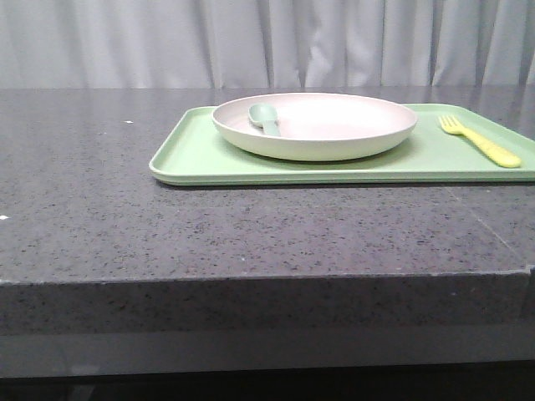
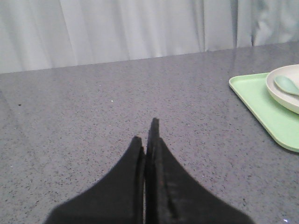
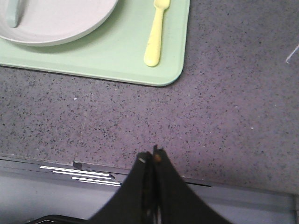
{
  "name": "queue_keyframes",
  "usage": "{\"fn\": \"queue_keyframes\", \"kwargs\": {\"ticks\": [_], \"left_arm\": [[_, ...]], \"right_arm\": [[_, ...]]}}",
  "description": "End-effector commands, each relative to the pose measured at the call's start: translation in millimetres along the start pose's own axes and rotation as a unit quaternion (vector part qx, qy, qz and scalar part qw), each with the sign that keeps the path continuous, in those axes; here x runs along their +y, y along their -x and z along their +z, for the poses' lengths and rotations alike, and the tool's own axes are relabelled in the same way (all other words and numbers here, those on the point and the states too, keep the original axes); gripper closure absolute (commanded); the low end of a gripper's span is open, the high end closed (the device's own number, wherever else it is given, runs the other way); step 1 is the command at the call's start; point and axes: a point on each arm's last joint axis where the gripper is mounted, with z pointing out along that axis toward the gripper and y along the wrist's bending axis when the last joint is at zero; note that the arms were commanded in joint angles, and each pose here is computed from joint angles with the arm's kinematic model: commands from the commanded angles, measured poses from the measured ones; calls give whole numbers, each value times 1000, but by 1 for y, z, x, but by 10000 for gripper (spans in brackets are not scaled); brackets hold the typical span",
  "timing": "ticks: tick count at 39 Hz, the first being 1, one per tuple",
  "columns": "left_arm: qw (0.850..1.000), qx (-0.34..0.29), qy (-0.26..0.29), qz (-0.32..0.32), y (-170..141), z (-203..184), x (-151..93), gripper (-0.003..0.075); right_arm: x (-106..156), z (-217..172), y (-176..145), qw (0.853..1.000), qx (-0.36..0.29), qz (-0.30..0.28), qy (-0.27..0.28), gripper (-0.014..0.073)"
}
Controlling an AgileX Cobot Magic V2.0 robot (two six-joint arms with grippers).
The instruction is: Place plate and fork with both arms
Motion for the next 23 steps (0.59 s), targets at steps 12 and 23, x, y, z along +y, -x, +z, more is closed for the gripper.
{"fn": "queue_keyframes", "kwargs": {"ticks": [12,23], "left_arm": [[991,-116,19,-66,-68,28,0,738],[988,-137,7,-67,-83,34,-3,738]], "right_arm": [[0,-6,10,999,-40,-9,-4,663],[0,-6,10,999,-39,-9,-4,663]]}}
